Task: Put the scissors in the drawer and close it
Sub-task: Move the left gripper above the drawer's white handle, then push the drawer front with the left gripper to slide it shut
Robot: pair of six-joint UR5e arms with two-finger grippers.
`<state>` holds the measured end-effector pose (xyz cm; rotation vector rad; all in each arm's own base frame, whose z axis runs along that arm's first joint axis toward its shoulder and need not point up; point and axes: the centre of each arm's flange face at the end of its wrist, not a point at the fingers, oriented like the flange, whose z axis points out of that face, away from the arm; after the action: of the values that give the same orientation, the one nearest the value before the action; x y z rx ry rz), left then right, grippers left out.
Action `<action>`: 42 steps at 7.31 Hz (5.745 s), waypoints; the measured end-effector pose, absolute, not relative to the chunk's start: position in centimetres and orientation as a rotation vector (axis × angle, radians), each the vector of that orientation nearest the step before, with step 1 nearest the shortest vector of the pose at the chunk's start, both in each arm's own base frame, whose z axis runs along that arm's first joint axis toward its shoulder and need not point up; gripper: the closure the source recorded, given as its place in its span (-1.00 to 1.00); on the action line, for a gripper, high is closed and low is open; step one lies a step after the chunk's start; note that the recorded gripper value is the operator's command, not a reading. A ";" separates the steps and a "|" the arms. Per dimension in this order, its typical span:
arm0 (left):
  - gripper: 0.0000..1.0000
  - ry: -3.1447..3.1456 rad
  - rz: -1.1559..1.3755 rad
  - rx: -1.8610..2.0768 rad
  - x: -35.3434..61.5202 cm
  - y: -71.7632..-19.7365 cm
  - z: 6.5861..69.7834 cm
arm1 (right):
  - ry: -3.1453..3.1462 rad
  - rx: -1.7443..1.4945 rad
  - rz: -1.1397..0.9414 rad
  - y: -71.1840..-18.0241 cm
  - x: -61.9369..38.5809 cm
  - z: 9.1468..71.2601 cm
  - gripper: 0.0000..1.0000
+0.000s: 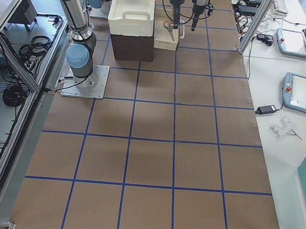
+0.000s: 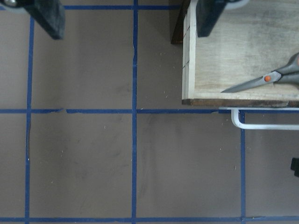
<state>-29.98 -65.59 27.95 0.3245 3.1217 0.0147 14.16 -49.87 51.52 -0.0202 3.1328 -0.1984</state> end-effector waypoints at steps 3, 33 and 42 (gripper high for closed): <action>-1.00 3.116 0.083 0.332 -30.1 -64.2 27.5 | 3.133 -0.019 -0.245 -53.1 14.1 52.6 -1.00; -1.00 3.035 0.346 0.388 -29.6 -53.6 33.3 | 3.140 -0.029 -0.177 -50.3 14.2 50.6 -1.00; -1.00 3.036 0.382 0.376 -29.9 -53.1 32.5 | 3.140 -0.029 -0.177 -50.3 14.2 50.6 -1.00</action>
<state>-29.90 -53.08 32.48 0.3761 3.0361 0.3823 14.16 -50.26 50.64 -0.0289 3.1402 -0.1768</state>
